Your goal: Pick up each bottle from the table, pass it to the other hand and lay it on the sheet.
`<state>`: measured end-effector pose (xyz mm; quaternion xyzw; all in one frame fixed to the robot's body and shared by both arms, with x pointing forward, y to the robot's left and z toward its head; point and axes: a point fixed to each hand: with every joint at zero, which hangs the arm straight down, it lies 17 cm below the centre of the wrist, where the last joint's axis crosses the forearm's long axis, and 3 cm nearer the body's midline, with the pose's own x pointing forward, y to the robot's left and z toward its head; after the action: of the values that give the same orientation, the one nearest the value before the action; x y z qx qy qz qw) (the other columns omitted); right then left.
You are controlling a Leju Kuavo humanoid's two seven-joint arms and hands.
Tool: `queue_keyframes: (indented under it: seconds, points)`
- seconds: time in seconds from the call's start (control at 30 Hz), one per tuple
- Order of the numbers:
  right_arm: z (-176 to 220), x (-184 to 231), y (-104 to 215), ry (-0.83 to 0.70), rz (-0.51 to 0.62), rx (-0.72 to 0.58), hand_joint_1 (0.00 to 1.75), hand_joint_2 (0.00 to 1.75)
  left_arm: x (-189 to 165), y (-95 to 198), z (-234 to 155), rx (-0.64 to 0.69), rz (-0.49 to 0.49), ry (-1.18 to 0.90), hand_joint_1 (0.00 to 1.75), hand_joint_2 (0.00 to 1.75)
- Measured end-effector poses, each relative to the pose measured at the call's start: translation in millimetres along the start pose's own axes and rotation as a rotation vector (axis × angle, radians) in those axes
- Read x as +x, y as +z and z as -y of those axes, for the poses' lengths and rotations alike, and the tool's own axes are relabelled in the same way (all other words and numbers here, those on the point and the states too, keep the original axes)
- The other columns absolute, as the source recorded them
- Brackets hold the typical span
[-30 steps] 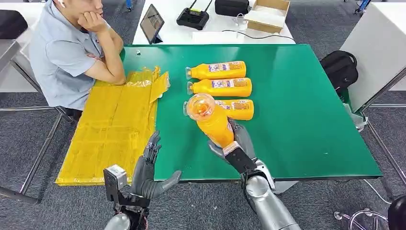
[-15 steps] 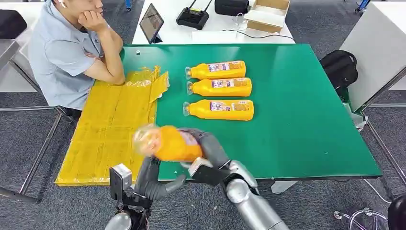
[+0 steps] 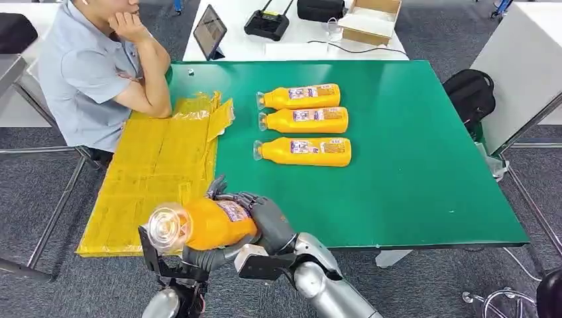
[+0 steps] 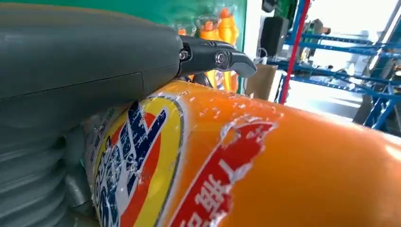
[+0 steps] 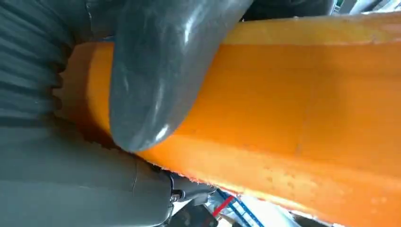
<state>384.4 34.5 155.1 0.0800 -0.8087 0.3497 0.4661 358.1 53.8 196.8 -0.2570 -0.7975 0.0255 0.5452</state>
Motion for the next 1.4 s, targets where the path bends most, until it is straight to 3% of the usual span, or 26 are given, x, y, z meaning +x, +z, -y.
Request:
queue_keyframes:
  seconds: [0.03, 0.07, 0.1, 0.13, 0.17, 0.2, 0.27, 0.3, 0.5, 0.73, 0.87, 1.03, 1.2, 1.4]
  points:
    - [-1, 0, -1, 0.001, -0.001, 0.005, 1.75, 1.75, 2, 0, 0, 0.002, 0.006, -0.001, 0.0, 1.75]
    - [-3, 0, -2, 0.002, -0.002, 0.011, 1.69, 1.75, 4, -1, -2, 0.009, 0.016, -0.006, 0.54, 1.75]
    - [-4, 1, -4, 0.004, -0.002, 0.017, 1.48, 1.75, 6, -1, -3, 0.015, 0.024, -0.009, 1.75, 1.75]
    - [-5, 1, -5, 0.005, -0.001, 0.021, 1.27, 1.75, 8, -2, -3, 0.018, 0.032, -0.012, 1.75, 1.75]
    - [-5, 2, -7, 0.007, 0.002, 0.024, 0.82, 1.75, 9, -2, -3, 0.021, 0.035, -0.013, 1.75, 1.75]
    - [-6, 2, -8, 0.01, 0.002, 0.029, 0.0, 1.75, 9, -2, -4, 0.022, 0.035, -0.009, 1.75, 1.75]
    - [-7, 0, -9, 0.021, -0.001, 0.037, 0.0, 1.75, 8, -2, -4, 0.024, 0.023, 0.01, 1.75, 1.75]
    - [-9, -1, -9, 0.028, -0.003, 0.039, 0.0, 0.0, 8, -3, -6, 0.03, 0.018, 0.018, 1.75, 1.75]
    - [-11, -4, -7, 0.101, 0.001, 0.005, 0.0, 0.0, 9, -9, -22, 0.102, 0.001, 0.079, 1.75, 1.75]
    - [-1, 8, -3, 0.164, 0.087, -0.065, 0.0, 0.0, 3, -14, -47, 0.201, -0.05, 0.227, 1.75, 1.75]
    - [-6, 21, 4, 0.172, 0.159, -0.085, 0.0, 0.0, 3, -21, -72, 0.252, -0.055, 0.228, 1.75, 1.75]
    - [-19, 26, 10, 0.155, 0.171, -0.071, 0.0, 0.0, 2, -24, -94, 0.295, -0.053, 0.209, 1.75, 1.75]
    - [-9, 38, 14, 0.18, 0.218, -0.147, 0.0, 0.0, 3, -24, -129, 0.408, -0.044, 0.063, 1.75, 1.75]
    - [2, 49, 16, 0.2, 0.241, -0.214, 0.0, 0.0, 5, -28, -189, 0.484, -0.044, -0.417, 1.75, 1.75]
